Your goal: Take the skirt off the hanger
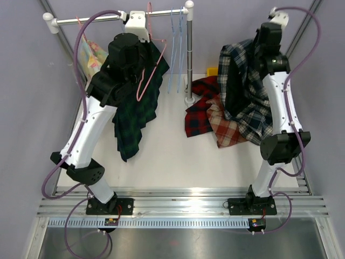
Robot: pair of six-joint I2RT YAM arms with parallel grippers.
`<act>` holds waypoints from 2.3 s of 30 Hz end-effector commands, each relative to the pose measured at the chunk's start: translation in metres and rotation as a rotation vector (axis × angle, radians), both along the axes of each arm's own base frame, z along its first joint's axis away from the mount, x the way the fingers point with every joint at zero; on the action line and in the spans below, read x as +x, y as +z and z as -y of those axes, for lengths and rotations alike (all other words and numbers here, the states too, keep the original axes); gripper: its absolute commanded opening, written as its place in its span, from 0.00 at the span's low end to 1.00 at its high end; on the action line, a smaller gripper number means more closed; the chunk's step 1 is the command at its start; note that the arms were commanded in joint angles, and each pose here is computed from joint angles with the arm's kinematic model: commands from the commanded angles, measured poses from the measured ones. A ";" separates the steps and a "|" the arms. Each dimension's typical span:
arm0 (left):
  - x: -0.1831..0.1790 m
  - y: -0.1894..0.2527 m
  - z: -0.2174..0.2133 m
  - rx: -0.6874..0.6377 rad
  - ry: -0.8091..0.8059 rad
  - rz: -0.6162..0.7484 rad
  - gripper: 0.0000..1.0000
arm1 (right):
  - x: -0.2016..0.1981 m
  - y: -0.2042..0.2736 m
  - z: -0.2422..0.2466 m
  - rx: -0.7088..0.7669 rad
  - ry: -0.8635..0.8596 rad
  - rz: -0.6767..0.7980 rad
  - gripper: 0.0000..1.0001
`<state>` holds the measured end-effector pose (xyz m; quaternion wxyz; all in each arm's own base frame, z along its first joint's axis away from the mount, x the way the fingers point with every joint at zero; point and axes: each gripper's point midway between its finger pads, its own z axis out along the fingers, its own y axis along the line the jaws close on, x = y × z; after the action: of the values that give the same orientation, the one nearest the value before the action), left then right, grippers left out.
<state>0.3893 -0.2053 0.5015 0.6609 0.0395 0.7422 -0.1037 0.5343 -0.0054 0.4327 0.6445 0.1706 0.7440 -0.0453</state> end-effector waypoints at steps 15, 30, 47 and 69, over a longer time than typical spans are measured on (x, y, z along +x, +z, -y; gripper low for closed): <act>0.098 0.009 0.032 -0.031 0.037 0.184 0.00 | -0.110 -0.291 -0.129 0.460 0.393 -0.516 0.63; 0.029 0.027 -0.008 -0.054 0.053 0.132 0.61 | -0.150 -0.240 -0.128 0.424 0.416 -0.446 0.99; 0.058 -0.017 -0.102 0.037 0.211 0.007 0.56 | -0.197 -0.227 -0.120 0.396 0.425 -0.422 0.99; 0.094 -0.036 -0.097 -0.016 0.168 -0.037 0.00 | -0.195 -0.234 -0.122 0.362 0.455 -0.426 1.00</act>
<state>0.4995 -0.1053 0.4020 0.5944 -0.0230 0.8033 -0.0302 0.3329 0.1108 0.1802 0.4008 0.1191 0.8896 0.1840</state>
